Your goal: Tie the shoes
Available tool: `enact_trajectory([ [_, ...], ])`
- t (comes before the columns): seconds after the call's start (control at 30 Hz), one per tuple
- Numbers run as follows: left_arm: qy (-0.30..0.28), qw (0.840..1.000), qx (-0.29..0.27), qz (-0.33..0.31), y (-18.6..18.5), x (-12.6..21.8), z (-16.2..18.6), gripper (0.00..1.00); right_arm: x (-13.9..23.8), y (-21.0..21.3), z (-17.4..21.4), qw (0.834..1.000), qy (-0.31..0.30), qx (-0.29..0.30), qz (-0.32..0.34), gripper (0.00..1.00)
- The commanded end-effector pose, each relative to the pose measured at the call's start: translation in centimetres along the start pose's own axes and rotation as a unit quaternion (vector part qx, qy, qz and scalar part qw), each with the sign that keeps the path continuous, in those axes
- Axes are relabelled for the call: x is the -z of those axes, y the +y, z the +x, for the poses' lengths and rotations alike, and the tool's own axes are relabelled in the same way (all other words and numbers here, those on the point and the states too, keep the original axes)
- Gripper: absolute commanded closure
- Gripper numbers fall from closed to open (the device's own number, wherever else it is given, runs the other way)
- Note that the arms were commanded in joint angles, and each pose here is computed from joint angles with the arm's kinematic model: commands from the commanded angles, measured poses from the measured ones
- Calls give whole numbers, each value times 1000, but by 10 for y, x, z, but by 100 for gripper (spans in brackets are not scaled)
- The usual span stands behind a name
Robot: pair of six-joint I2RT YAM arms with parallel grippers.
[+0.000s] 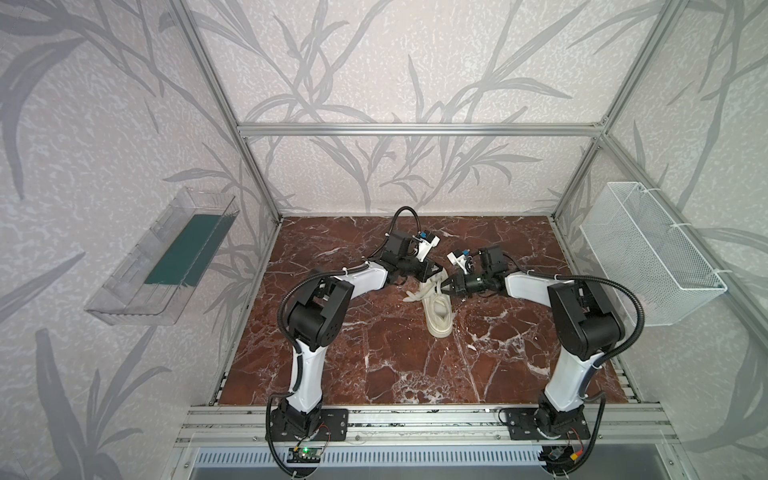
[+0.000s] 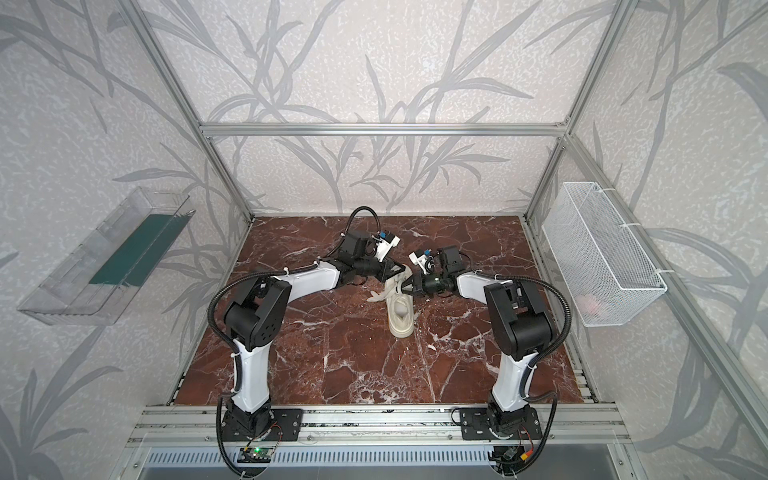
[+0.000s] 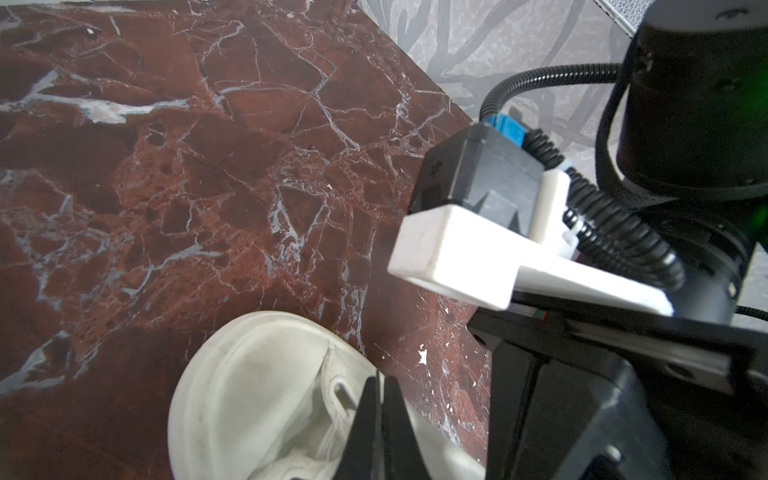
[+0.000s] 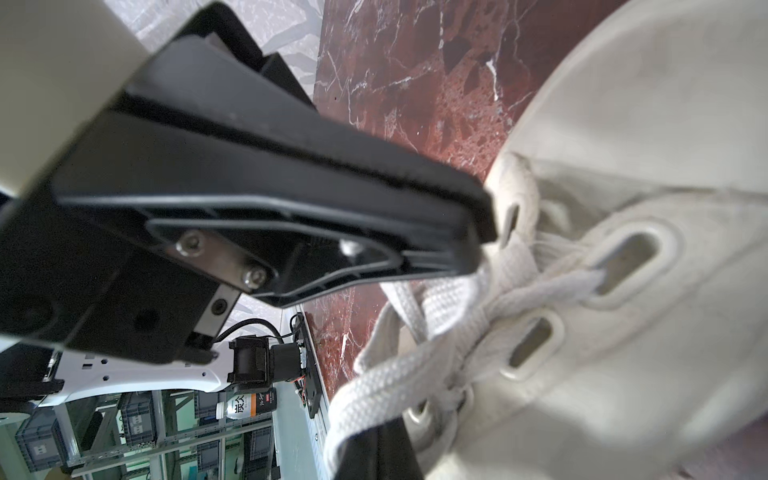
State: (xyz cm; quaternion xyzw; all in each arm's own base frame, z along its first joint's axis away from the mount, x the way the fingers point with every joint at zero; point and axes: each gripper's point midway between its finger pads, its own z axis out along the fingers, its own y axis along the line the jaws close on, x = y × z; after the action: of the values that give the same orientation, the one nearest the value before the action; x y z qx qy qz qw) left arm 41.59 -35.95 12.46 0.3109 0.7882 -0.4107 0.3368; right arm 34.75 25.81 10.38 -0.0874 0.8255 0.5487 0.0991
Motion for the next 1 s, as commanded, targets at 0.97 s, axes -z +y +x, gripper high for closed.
enact_trajectory([
  [0.97, -7, 999, -21, -36, 3, 45, -5, 100, 34, -7, 10, 999, -30, -27, 3, 100],
])
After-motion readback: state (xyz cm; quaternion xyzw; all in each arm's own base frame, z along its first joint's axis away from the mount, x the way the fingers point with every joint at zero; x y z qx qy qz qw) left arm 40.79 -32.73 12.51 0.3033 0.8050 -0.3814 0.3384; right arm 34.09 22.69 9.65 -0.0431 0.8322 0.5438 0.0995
